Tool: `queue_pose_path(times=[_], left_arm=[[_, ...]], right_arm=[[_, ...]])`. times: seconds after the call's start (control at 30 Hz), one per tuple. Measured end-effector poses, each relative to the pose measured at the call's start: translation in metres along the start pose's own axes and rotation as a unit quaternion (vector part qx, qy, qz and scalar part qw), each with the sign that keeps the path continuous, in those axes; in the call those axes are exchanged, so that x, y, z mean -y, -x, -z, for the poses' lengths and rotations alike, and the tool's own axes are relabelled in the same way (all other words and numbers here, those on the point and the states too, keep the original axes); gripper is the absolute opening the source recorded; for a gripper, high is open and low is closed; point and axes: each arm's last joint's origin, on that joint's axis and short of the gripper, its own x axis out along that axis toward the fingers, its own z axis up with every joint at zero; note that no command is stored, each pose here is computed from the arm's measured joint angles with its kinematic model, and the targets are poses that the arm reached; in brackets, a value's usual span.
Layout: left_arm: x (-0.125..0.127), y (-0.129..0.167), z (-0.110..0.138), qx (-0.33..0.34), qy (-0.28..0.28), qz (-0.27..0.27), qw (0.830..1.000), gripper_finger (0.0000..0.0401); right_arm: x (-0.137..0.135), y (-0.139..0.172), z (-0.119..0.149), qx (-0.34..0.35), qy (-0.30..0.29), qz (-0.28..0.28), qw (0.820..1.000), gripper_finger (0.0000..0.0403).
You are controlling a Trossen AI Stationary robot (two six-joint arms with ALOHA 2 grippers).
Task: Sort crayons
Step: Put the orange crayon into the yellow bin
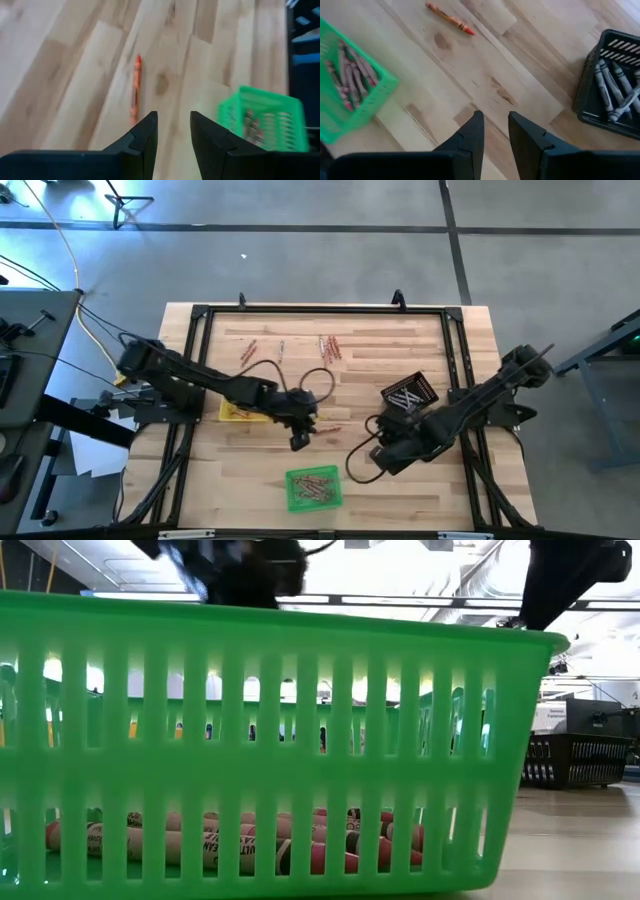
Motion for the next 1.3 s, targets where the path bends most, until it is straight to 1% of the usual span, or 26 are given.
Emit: queue_pose_path(times=[0.03, 0.1, 0.17, 0.3, 0.4, 0.5, 0.63, 0.7, 0.83, 0.97, 1.13, 1.23, 1.3], left_arm=[[0.000, -0.006, -0.004, 0.003, -0.016, -0.006, 1.000, 0.0101], [-0.001, -0.019, -0.008, -0.012, -0.046, -0.021, 0.999, 0.0101], [-0.001, -0.034, -0.016, -0.020, -0.063, -0.029, 0.997, 0.0101], [-0.004, -0.054, -0.034, -0.057, -0.050, -0.061, 0.995, 0.0101], [-0.008, -0.066, -0.044, -0.098, -0.041, -0.122, 0.987, 0.0101], [-0.010, -0.075, -0.050, -0.144, -0.046, -0.160, 0.975, 0.0101], [-0.006, -0.087, -0.056, -0.174, -0.061, -0.163, 0.969, 0.0101], [-0.002, -0.090, -0.059, -0.170, -0.061, -0.150, 0.972, 0.0101], [0.002, -0.088, -0.061, -0.163, -0.055, -0.142, 0.975, 0.0101], [0.005, -0.088, -0.058, -0.174, -0.046, -0.135, 0.974, 0.0101], [0.009, -0.094, -0.050, -0.186, -0.054, -0.139, 0.971, 0.0101], [0.013, -0.093, -0.050, -0.181, -0.058, -0.135, 0.973, 0.0101], [0.014, -0.093, -0.049, -0.183, -0.070, -0.132, 0.972, 0.0101]], right_arm=[[0.003, 0.002, 0.000, 0.001, -0.005, -0.001, 1.000, 0.0083], [0.007, 0.004, 0.000, 0.006, -0.005, -0.001, 1.000, 0.0083], [0.009, 0.008, -0.001, 0.011, 0.004, -0.004, 1.000, 0.0083], [0.012, 0.012, -0.002, 0.012, 0.012, -0.009, 1.000, 0.0083], [0.013, 0.012, -0.001, 0.008, 0.016, -0.005, 1.000, 0.0083], [0.013, 0.013, 0.000, 0.000, 0.021, -0.004, 1.000, 0.0083], [0.014, 0.013, 0.001, -0.012, 0.033, -0.004, 0.999, 0.0083], [0.014, 0.013, 0.002, -0.023, 0.037, -0.005, 0.999, 0.0083], [0.014, 0.013, 0.003, -0.029, 0.044, -0.006, 0.999, 0.0083], [0.014, 0.013, 0.003, -0.040, 0.045, -0.006, 0.998, 0.0083], [0.014, 0.013, 0.004, -0.045, 0.035, -0.007, 0.998, 0.0083], [0.014, 0.013, 0.004, -0.045, 0.031, -0.008, 0.998, 0.0083], [0.014, 0.013, 0.003, -0.045, 0.031, -0.009, 0.998, 0.0083]])
